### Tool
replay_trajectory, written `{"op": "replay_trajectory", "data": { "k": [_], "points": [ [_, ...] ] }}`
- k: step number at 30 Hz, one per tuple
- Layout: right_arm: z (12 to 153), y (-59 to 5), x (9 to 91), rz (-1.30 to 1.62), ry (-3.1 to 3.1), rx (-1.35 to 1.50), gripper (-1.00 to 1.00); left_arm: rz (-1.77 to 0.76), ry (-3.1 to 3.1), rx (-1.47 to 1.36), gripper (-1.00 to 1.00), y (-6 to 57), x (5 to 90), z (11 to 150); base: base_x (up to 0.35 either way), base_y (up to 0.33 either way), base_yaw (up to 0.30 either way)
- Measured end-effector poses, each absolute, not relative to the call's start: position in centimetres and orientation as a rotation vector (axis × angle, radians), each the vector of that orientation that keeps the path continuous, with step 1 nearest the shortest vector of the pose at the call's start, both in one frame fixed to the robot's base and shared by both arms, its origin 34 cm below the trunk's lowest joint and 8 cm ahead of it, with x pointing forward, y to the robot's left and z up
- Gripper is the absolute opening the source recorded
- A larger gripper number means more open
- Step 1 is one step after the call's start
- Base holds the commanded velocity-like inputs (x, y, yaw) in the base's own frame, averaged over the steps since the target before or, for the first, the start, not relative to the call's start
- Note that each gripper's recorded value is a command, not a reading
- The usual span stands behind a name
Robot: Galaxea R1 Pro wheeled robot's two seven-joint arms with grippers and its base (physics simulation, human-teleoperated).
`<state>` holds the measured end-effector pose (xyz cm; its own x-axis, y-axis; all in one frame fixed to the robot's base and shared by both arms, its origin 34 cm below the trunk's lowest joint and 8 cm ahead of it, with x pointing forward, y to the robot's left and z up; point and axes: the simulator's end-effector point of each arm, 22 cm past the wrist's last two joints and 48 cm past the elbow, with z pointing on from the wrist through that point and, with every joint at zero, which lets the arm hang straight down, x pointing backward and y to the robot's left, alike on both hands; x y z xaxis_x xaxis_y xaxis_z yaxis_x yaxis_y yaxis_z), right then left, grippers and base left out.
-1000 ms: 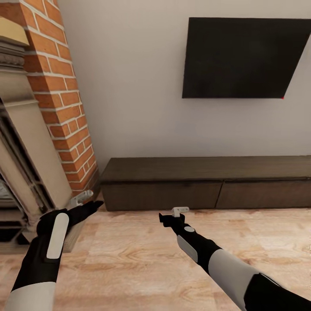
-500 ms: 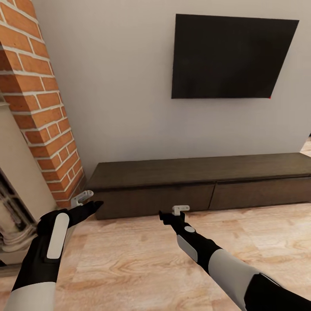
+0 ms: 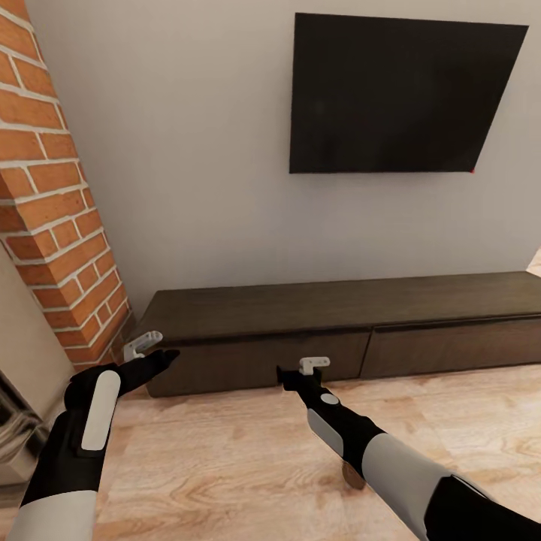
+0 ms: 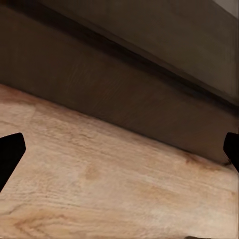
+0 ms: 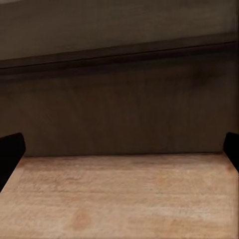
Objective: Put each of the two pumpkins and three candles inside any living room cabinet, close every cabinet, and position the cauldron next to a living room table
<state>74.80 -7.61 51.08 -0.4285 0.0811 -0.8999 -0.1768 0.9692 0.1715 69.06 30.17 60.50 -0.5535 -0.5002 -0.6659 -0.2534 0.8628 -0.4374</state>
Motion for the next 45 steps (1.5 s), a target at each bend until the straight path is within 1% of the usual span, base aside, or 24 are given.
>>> {"op": "replay_trajectory", "data": {
  "k": [4,10,17,22,30,36,45],
  "points": [
    [51.0,-7.7,74.8,0.285,1.997,-0.068,1.00,-0.368,2.178,-0.543,1.00,30.2,69.1,60.5,0.290,-0.179,0.000],
    [51.2,-7.6,74.9,0.289,1.989,-0.066,1.00,-0.367,2.179,-0.544,1.00,30.2,69.1,60.5,0.196,-0.043,0.000],
    [52.1,-8.0,75.3,0.262,1.950,-0.066,1.00,-0.299,2.211,-0.591,1.00,32.5,67.7,58.1,0.008,-0.001,0.000],
    [50.5,-9.6,75.0,0.266,2.003,-0.026,1.00,-0.319,2.246,-0.545,1.00,32.0,66.7,57.4,0.000,0.000,0.000],
    [48.5,-9.2,73.9,0.299,2.075,-0.047,1.00,-0.356,2.326,-0.574,1.00,30.6,65.7,54.9,0.001,0.000,0.000],
    [47.9,-8.5,73.4,0.349,2.109,-0.040,1.00,-0.403,2.329,-0.612,1.00,29.7,65.4,54.6,0.133,0.043,0.000],
    [47.5,-7.2,72.6,0.434,2.151,-0.026,1.00,-0.428,2.318,-0.640,1.00,30.5,65.2,54.6,0.021,0.007,0.000]
  ]
}}
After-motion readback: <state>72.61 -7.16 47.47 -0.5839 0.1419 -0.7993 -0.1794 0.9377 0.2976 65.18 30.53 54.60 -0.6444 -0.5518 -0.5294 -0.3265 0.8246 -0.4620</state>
